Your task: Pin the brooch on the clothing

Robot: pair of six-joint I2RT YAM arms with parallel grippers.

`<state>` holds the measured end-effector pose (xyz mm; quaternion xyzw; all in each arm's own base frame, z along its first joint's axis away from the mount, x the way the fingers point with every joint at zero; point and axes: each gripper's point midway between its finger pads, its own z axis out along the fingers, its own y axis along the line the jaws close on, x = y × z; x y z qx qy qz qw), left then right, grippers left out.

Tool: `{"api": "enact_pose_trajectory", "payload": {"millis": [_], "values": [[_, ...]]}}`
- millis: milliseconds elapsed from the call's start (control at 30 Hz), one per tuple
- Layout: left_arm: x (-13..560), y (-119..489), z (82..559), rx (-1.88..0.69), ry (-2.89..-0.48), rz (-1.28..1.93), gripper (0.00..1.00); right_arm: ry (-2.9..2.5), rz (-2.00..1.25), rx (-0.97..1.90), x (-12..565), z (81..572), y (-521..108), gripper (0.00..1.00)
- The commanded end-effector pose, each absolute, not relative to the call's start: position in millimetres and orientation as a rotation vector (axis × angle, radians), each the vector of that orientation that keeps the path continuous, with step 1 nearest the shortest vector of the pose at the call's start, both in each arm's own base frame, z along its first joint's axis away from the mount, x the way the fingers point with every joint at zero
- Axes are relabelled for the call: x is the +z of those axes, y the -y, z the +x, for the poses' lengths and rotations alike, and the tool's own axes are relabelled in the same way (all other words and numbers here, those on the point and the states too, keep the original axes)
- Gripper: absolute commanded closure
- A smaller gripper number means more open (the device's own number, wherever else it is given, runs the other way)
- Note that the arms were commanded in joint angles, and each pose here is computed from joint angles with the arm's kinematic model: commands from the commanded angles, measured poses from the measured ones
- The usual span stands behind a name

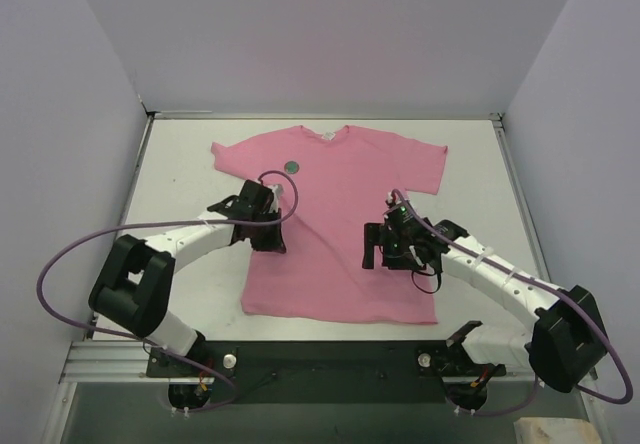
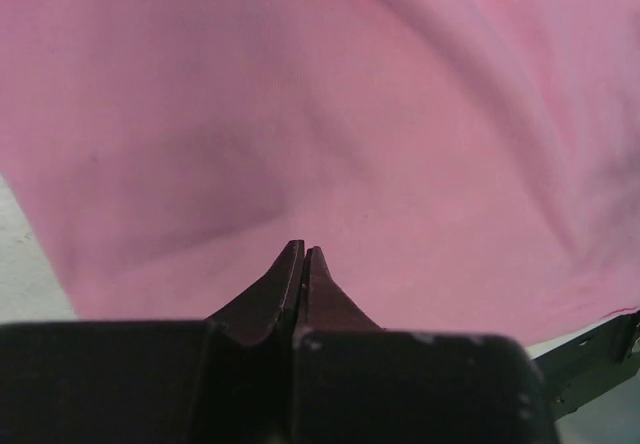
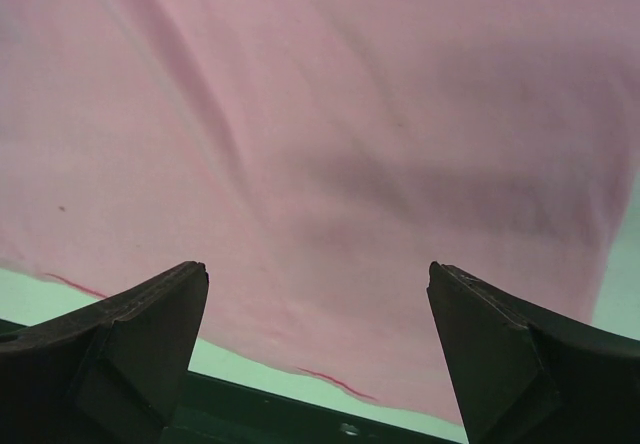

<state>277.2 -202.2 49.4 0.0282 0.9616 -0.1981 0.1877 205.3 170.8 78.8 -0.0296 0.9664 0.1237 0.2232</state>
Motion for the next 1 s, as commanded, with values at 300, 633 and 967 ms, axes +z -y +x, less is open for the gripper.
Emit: {"api": "enact_pose_trajectory", "payload": {"millis": [300, 633, 967], "values": [[26, 196, 225, -0.652, -2.729, -0.089, 1.00, -2.830, 0.224, 0.200, 17, 168, -127, 0.01], [13, 171, 185, -0.581, -2.795, -0.280, 1.00, -2.892, 0.390, 0.239, -3, 142, -120, 0.01], [22, 147, 176, -0.470, -2.753, -0.332, 1.00, -2.951, 0.453, 0.268, -6, 121, -118, 0.03]]}}
